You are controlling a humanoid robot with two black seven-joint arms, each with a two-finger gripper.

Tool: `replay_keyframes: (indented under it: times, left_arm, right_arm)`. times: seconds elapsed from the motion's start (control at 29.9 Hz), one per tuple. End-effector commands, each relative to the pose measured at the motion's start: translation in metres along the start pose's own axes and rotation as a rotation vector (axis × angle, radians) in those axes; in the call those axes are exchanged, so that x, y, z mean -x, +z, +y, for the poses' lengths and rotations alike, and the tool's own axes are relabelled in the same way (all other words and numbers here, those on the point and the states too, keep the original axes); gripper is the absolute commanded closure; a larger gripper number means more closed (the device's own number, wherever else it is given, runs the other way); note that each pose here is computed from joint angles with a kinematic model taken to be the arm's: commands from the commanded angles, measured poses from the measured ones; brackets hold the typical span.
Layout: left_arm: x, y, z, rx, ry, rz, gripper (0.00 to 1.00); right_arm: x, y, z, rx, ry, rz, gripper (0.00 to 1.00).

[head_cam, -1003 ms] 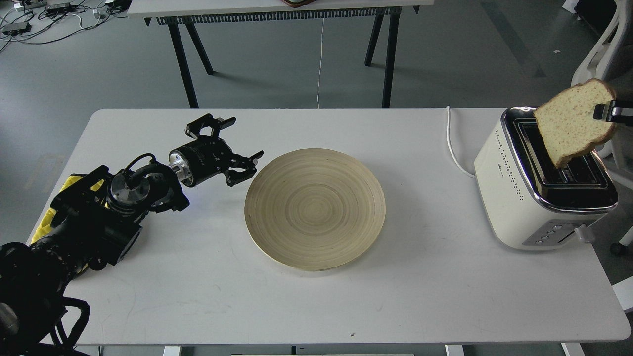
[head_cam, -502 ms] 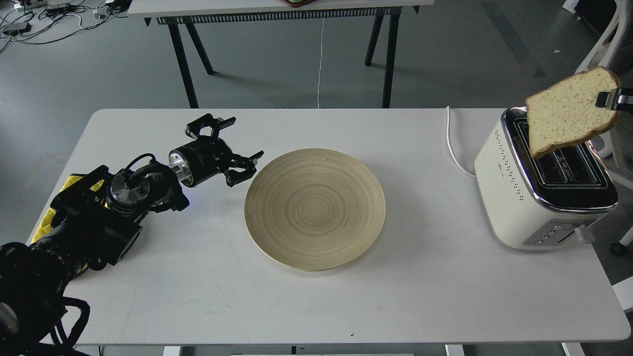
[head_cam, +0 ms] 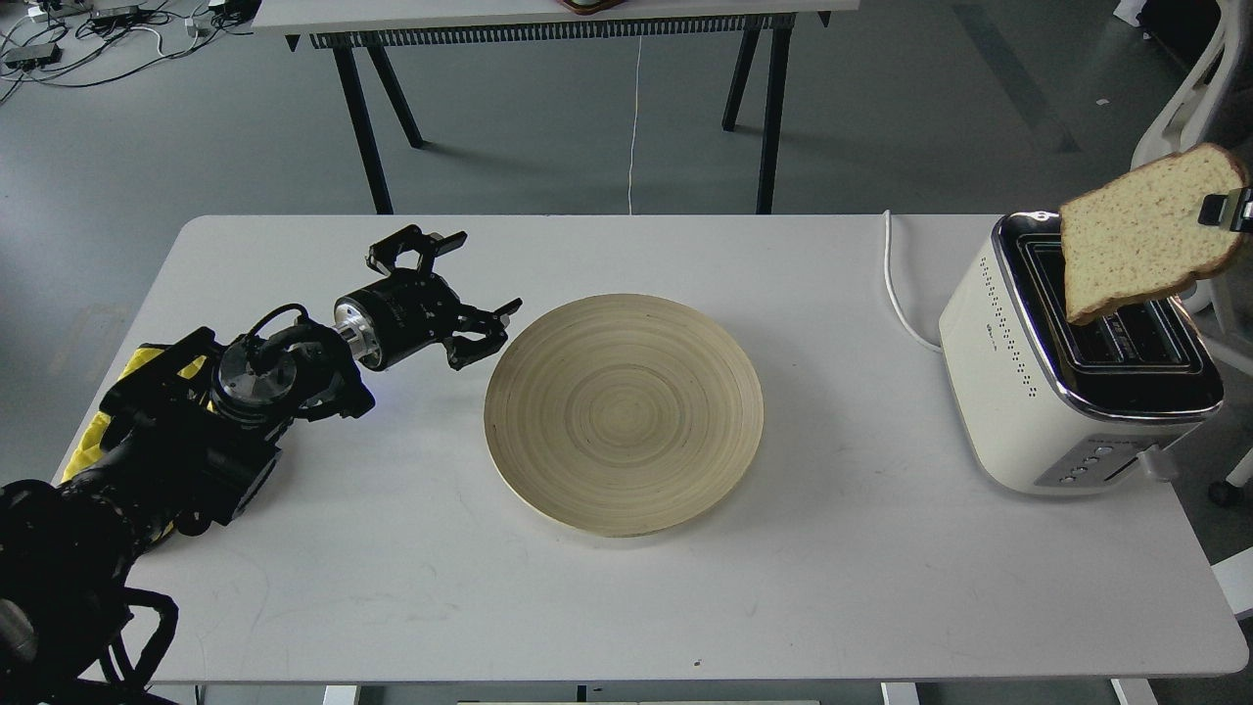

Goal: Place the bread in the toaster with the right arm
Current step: 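Lower the bread into the toaster slot and open the right gripper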

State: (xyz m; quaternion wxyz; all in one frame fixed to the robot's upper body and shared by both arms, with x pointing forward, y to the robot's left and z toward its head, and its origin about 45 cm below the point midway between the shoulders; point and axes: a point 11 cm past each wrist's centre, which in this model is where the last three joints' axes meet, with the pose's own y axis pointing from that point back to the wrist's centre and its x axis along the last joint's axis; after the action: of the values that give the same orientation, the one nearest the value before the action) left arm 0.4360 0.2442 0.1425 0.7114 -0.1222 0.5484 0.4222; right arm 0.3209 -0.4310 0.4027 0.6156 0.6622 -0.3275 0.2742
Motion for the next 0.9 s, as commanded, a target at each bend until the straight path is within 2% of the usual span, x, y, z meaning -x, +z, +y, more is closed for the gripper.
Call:
replay_keyframes:
  times: [0.0,0.87]
  left_arm:
    - [0.000,0.000,0.000,0.000,0.000,0.000,0.00]
    - [0.000,0.000,0.000,0.000,0.000,0.000,0.00]
  right_arm:
    - [0.000,0.002,0.000,0.006,0.001,0.001,1.00]
    - [0.019,0.012,-0.008,0.053,-0.048,0.048,1.00]
